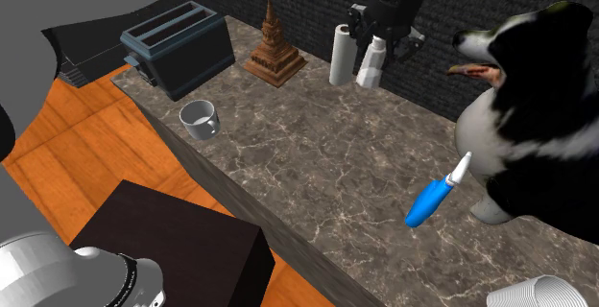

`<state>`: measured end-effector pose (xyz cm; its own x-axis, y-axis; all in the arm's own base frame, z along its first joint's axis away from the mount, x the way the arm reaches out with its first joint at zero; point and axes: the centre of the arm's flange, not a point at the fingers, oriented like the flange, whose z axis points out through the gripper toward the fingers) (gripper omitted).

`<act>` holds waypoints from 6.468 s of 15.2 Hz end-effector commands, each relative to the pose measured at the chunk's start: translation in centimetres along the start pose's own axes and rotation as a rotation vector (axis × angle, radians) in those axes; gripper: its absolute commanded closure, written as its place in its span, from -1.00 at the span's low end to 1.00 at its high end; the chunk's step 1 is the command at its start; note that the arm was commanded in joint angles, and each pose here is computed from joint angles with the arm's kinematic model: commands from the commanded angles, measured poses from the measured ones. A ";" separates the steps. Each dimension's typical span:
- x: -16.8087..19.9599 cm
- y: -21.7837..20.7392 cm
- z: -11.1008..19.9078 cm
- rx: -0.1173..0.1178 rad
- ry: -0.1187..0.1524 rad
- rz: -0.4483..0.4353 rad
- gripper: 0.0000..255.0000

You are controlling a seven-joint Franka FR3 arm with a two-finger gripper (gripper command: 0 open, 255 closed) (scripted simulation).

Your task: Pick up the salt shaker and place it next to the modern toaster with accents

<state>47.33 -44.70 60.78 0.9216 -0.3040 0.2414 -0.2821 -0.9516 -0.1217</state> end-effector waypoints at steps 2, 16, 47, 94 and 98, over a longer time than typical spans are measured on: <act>-1.2 -3.6 -0.1 0.000 0.000 0.000 1.00; -7.6 -20.9 0.5 0.000 0.000 0.000 1.00; -20.4 -54.4 3.7 0.000 0.000 0.000 1.00; -26.3 -51.4 27.1 0.000 0.000 0.000 1.00; -26.3 -51.4 27.1 0.000 0.000 0.000 1.00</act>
<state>44.86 13.44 34.62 0.9217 -0.3037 0.2413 -0.2819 -0.9518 -0.1211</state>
